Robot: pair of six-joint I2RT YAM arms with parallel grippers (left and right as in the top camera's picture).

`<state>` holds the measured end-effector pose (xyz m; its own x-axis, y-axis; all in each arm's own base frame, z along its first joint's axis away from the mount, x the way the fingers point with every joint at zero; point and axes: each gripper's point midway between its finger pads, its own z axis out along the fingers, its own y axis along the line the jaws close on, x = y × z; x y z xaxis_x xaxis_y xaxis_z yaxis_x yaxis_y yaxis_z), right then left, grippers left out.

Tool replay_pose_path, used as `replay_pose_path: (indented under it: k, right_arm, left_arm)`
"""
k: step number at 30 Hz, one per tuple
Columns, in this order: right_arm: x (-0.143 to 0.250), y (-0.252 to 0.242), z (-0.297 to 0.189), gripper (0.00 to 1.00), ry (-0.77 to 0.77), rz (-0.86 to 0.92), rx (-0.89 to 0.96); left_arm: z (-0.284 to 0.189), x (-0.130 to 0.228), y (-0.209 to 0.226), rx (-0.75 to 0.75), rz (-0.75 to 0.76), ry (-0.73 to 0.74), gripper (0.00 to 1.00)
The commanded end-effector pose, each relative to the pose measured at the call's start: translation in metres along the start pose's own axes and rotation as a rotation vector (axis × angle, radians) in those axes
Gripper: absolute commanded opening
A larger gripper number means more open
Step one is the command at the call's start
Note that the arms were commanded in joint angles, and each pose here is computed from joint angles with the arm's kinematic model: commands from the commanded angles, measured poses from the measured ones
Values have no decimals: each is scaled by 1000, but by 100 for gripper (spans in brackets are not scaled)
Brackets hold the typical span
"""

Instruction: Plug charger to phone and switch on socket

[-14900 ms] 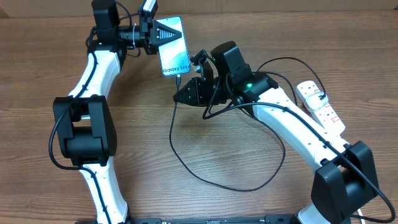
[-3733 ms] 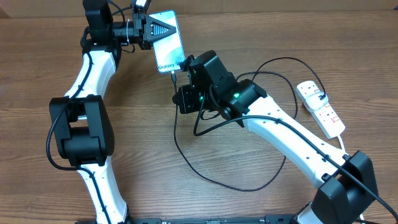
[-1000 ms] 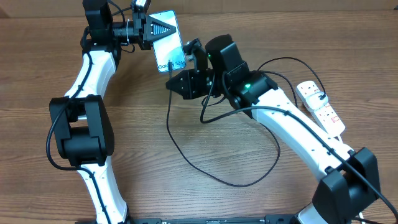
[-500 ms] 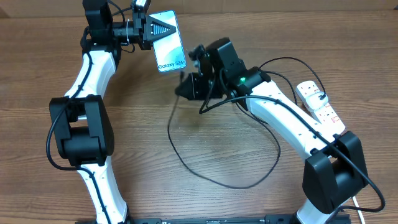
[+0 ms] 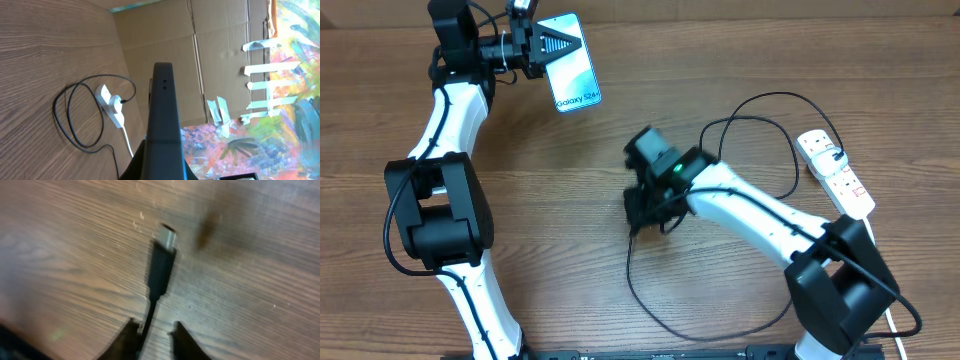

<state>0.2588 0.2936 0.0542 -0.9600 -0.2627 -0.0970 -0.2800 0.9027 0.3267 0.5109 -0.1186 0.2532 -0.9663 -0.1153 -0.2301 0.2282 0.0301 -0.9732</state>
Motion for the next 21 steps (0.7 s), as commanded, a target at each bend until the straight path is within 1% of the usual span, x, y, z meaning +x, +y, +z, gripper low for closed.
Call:
replay_pose_path:
  k: [1,4,6,7,9,12,15,17,18,19,21]
  right_arm:
    - [-15,-34,0,28,-89,50,174]
    - [-23,-46,-4,31,-137,67,245]
    - [-24,-45,-4,32,-143,67,243]
    - [-24,-44,-3,36,-144,64,238]
    - [-24,-38,-4,48,-145,50,234]
    - [-21,-17,-5,56,-133,19,183]
    - [-14,31,-6,69,-77,-91,-10]
    - [-9,47,-8,77,-48,-150,-95]
    - [-8,44,-7,82,-41,-162,-86]
    - [-10,35,-6,84,-50,-146,-52]
    - [-17,9,-7,84,-80,-32,58]
  left_arm:
    - [4,4,-12,12,22,29,4]
    - [4,4,-12,12,21,30,4]
    - [4,4,-12,12,21,30,4]
    - [4,4,-12,12,21,29,4]
    - [4,4,-12,12,22,29,4]
    - [4,4,-12,12,22,29,4]
    - [4,4,-12,12,22,30,4]
    - [4,4,-12,12,22,30,4]
    - [4,4,-12,12,22,29,4]
    - [4,4,-12,12,22,29,4]
    - [4,4,-12,12,22,29,4]
